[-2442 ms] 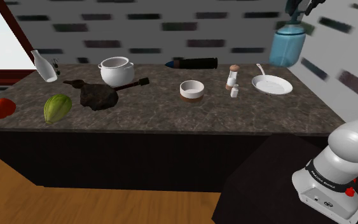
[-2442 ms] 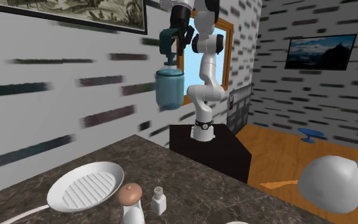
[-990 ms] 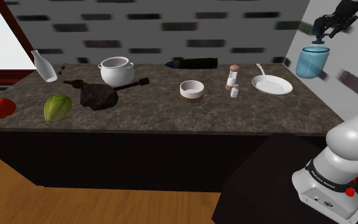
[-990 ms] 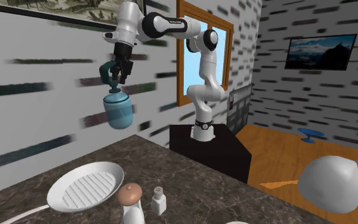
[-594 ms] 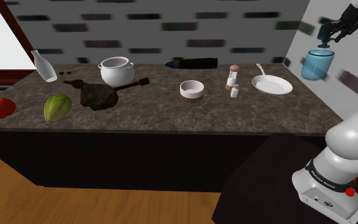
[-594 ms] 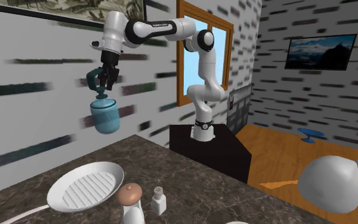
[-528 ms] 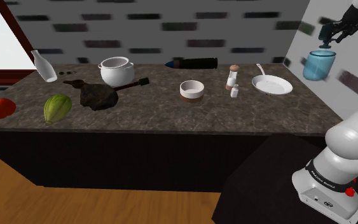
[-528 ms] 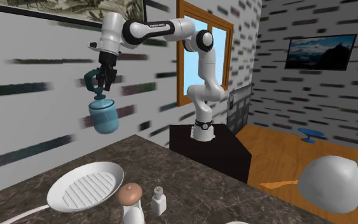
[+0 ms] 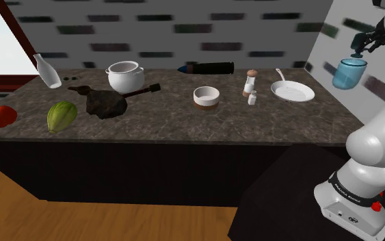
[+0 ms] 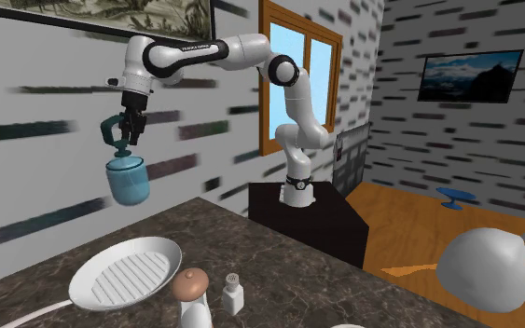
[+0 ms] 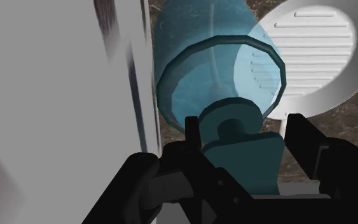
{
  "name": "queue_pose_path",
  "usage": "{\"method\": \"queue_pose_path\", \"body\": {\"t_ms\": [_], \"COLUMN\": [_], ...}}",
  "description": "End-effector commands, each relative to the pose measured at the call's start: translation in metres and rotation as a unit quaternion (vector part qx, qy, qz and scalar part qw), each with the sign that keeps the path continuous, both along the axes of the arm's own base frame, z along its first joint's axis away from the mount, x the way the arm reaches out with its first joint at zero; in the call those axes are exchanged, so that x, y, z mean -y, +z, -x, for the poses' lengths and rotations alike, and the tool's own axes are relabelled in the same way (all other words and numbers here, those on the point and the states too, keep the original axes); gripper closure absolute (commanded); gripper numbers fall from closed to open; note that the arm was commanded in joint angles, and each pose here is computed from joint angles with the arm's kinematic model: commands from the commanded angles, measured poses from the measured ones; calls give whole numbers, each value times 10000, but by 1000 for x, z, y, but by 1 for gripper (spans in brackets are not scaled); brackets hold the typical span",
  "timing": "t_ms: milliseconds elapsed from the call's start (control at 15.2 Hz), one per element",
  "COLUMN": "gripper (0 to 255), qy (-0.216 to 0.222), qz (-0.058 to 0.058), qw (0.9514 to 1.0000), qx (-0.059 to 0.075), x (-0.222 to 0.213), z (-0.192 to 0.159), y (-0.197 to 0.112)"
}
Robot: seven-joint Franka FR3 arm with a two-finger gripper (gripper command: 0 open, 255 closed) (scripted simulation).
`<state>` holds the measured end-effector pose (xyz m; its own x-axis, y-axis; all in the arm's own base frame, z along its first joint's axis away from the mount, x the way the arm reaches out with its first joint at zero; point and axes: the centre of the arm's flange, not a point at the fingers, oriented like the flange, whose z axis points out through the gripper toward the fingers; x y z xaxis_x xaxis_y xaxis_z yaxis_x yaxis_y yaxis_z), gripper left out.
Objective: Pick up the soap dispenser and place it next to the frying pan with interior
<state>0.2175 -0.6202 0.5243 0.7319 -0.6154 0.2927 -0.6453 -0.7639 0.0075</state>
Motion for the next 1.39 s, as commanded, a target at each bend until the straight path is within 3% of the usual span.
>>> {"method": "queue_pose_path", "body": {"t_ms": [0,1320], "gripper": [255,255], "qy": [10,10], "qz": [3,3], "qw": [10000,10000], "qx": [14,14], "x": [14,14], "z": [1,1], "y": [-11,-117]}}
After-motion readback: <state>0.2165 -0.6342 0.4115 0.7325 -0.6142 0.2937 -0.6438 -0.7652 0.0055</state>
